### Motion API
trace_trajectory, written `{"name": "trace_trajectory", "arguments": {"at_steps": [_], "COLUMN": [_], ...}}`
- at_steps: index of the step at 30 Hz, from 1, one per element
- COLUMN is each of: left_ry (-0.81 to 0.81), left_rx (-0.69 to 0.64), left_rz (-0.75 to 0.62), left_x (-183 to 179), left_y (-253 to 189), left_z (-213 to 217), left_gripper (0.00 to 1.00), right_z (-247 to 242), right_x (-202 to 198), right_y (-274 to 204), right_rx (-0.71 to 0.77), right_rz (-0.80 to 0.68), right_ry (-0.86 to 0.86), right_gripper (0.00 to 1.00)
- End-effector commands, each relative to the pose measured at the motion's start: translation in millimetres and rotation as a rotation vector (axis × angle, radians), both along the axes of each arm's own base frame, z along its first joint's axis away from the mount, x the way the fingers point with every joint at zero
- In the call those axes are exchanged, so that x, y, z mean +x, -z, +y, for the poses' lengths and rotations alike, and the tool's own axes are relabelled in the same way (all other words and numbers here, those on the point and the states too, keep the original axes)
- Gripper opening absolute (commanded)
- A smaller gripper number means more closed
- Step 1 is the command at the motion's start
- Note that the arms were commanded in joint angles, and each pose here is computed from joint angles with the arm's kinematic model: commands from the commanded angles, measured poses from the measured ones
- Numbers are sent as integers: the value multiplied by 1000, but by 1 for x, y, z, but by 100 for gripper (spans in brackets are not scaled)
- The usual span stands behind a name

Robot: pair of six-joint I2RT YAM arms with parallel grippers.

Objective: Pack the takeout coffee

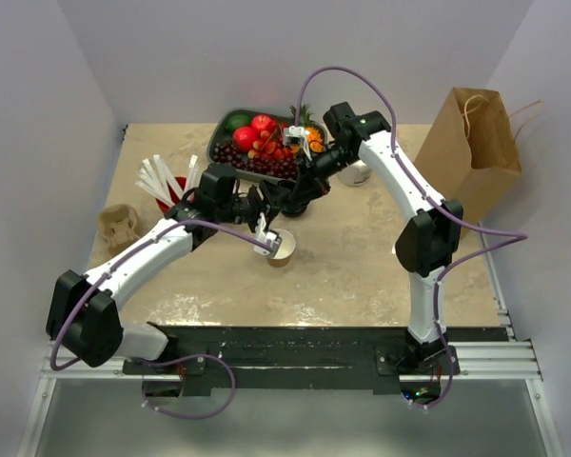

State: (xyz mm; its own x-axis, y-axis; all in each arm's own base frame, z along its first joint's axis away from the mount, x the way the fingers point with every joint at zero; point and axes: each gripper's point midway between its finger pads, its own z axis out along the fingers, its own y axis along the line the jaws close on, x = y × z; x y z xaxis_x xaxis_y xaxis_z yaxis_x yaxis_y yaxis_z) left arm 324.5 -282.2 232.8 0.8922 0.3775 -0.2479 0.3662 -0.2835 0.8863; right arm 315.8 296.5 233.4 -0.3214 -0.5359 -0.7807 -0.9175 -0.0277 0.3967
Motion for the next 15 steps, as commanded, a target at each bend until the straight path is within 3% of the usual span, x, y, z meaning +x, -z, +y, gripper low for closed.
{"name": "trace_trajectory", "arguments": {"at_steps": [1,10,15], "left_ry": [65,62,55], "left_rx": [-55,-42,-33], "left_rz": [-163,-187,-181], "left_x": [2,4,5], "left_y": [-31,-21,-17], "left_z": [-15,-19,-19], "left_gripper": [51,41,29], "right_z": [-5,1,1], "right_x": [-31,-33,-33], "right_y": [-28,-27,-26], "right_rx": [22,17,13], "right_rz": [60,59,59], "right_ry": [-21,-34,-34], "right_gripper": [0,0,0]}}
